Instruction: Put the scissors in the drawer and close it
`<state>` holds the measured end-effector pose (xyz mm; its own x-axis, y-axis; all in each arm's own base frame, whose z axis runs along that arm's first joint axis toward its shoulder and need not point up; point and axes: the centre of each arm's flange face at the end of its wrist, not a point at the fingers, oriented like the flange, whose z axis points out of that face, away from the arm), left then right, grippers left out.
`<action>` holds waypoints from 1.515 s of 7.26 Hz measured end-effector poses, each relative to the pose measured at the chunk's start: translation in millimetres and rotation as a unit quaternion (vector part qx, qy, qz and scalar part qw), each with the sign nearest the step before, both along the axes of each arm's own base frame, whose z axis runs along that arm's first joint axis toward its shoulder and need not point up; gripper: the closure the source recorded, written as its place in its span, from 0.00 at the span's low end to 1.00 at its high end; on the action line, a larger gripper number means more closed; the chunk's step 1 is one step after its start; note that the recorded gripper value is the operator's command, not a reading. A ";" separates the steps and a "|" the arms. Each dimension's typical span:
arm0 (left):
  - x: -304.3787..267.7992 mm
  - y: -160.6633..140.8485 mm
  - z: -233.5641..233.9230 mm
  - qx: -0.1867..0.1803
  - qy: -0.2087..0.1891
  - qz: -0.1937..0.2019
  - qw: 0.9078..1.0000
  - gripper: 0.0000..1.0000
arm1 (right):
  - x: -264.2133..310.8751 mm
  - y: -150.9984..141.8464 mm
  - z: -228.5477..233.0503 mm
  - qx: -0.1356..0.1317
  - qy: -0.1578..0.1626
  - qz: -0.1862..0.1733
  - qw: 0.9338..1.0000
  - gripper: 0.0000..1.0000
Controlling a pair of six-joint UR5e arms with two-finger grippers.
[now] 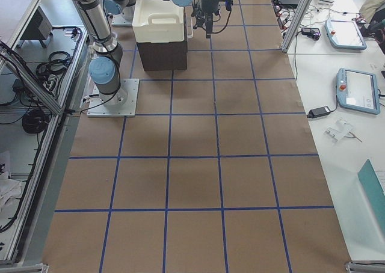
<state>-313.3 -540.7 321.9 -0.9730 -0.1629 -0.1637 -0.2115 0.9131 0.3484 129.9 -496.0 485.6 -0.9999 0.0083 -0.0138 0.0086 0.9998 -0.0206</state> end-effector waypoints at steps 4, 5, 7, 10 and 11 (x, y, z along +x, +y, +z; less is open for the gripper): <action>79.0 -47.7 102.5 -0.122 0.047 -0.057 0.990 0.00 | -0.3 0.6 0.9 -0.001 0.000 0.000 1.000 0.00; 106.0 -52.6 123.8 -0.149 0.053 -0.074 0.985 0.00 | -0.2 0.5 0.8 -0.001 0.000 0.000 1.000 0.00; 154.9 -51.1 156.0 -0.180 0.056 -0.089 0.978 0.00 | -0.2 0.8 1.0 0.000 0.000 0.000 1.000 0.00; 198.2 -36.4 182.7 -0.204 0.057 -0.108 0.971 0.00 | -0.3 0.6 0.7 0.000 0.000 0.000 1.000 0.00; 201.8 -29.7 181.3 -0.211 0.057 -0.113 0.969 0.00 | -0.3 0.6 0.7 0.000 0.000 0.000 1.000 0.00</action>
<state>-111.5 -570.5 503.2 -0.9995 0.0271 -0.0181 0.0280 0.9980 -0.0559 129.6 -495.4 486.3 -0.9999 0.0090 -0.0138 0.0092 0.9997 -0.0207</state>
